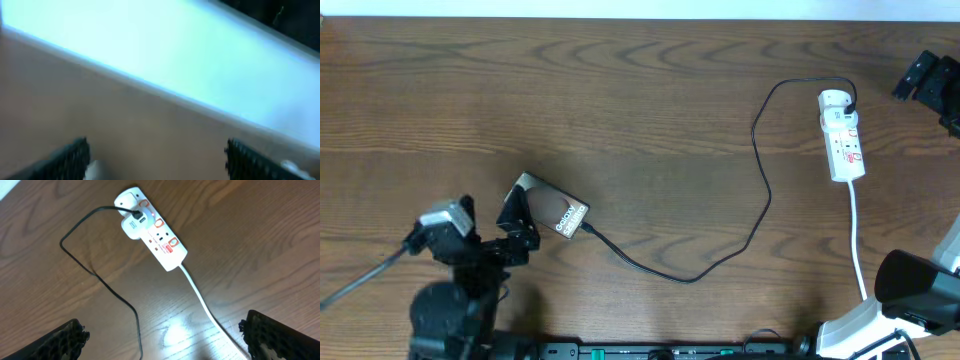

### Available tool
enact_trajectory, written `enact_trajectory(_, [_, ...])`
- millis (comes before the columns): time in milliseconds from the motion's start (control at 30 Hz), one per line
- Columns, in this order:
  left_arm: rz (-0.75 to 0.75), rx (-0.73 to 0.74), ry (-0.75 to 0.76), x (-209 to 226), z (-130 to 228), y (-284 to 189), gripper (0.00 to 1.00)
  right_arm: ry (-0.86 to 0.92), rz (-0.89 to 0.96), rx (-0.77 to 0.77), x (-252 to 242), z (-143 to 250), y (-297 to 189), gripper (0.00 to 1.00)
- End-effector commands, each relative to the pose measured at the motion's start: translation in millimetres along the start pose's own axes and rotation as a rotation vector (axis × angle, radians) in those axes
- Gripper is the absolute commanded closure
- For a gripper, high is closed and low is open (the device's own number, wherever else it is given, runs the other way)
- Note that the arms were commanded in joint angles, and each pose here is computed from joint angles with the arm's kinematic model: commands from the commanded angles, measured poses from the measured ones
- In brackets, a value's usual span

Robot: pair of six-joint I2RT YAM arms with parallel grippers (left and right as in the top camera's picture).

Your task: Plug charger to phone and switch on socket

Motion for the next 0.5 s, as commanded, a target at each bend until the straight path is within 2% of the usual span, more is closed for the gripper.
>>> enact_trajectory(0, [0.063,-0.154,-0.036,17,12,9,0.15,0.009,0.009,-0.009,0,0,-3,0.01])
enact_trajectory(100, [0.107,-0.278,-0.049,30,18,13,0.15,0.009,0.01,-0.009,0,0,-3,0.01])
enact_trajectory(233, [0.123,-0.357,-0.049,47,30,17,0.15,0.009,0.01,-0.009,0,0,-3,0.01])
enact_trajectory(467, [0.025,-0.272,-0.037,77,59,31,0.15,0.009,0.009,-0.009,0,0,-3,0.01])
Point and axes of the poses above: each gripper's point midway between its finger pads, its own y axis out along the fingers, its own x axis along the line the jaws close on, z = x × y, the point moved 6 cm from there along -y, back along the fingers, and after that the axes turned 12 degrees about -y, right-handed, at the moved point
